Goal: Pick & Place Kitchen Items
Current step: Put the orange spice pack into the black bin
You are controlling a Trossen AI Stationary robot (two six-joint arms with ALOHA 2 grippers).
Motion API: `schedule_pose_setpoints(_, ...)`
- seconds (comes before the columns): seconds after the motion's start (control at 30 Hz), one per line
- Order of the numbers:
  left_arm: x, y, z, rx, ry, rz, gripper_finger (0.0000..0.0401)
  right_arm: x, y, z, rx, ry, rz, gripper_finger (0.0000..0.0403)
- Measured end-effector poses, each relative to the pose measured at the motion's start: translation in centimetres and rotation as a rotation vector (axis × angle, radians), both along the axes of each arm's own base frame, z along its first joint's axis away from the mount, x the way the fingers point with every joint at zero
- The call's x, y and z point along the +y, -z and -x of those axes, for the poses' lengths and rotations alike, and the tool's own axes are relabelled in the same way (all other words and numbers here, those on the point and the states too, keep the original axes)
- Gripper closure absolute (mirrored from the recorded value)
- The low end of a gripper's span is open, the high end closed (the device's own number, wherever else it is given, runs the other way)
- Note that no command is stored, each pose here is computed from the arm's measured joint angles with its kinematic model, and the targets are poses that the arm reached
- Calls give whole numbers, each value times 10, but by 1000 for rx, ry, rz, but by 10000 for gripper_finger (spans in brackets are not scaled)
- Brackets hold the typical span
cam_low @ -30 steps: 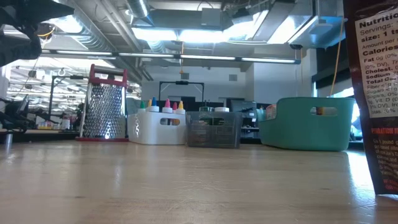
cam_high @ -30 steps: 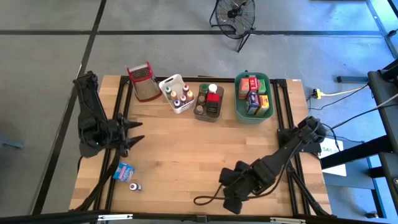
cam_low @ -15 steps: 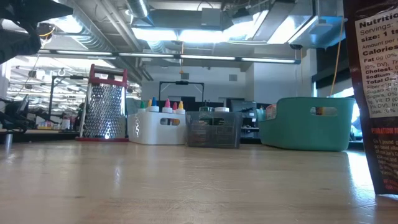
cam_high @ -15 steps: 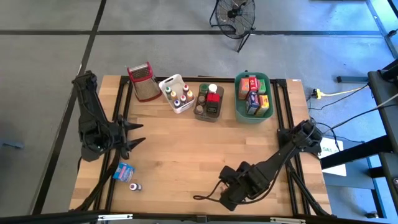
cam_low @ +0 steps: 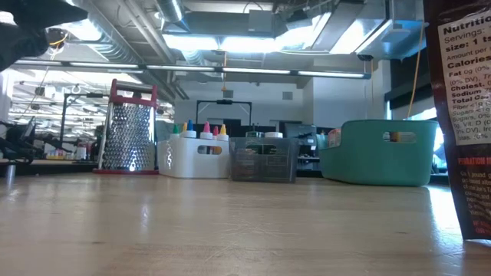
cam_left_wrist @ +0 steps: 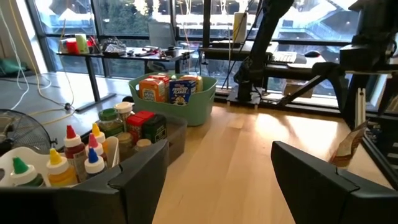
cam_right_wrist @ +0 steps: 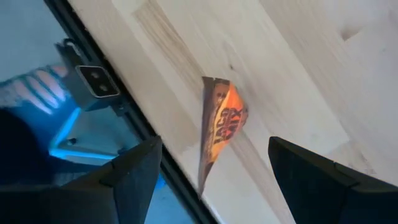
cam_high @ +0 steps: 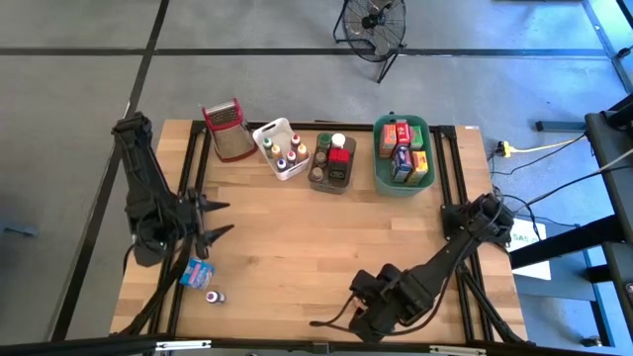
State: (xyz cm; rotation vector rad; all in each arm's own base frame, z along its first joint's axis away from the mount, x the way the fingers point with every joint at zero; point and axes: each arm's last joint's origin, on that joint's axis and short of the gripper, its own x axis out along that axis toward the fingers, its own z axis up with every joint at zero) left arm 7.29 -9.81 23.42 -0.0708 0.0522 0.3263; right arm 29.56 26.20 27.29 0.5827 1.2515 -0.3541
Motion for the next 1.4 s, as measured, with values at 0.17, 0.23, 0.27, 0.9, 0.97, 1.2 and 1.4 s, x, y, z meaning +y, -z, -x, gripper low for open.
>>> schedule_pose_setpoints(0.17,-5,4,-2,9,-1,-17,123,3,17,-7,40,-26,31,105)
schedule_pose_setpoints(0.23,-6,5,-2,11,-1,-18,123,4,25,-10,70,-32,30,105)
schedule_pose_setpoints(0.27,-6,6,-3,11,-2,-18,123,4,28,-11,83,-36,32,105)
schedule_pose_setpoints(0.9,-8,7,-3,11,-9,-37,123,-1,56,-20,188,-100,119,303)
schedule_pose_setpoints(0.97,-8,7,-3,13,-10,-45,123,-2,56,-21,188,-123,124,349)
schedule_pose_setpoints(1.2,-8,7,-3,16,-6,-43,123,-7,52,-27,191,-227,96,399)
schedule_pose_setpoints(1.4,-8,7,-3,19,-10,-67,123,-23,32,-40,161,-316,166,401)
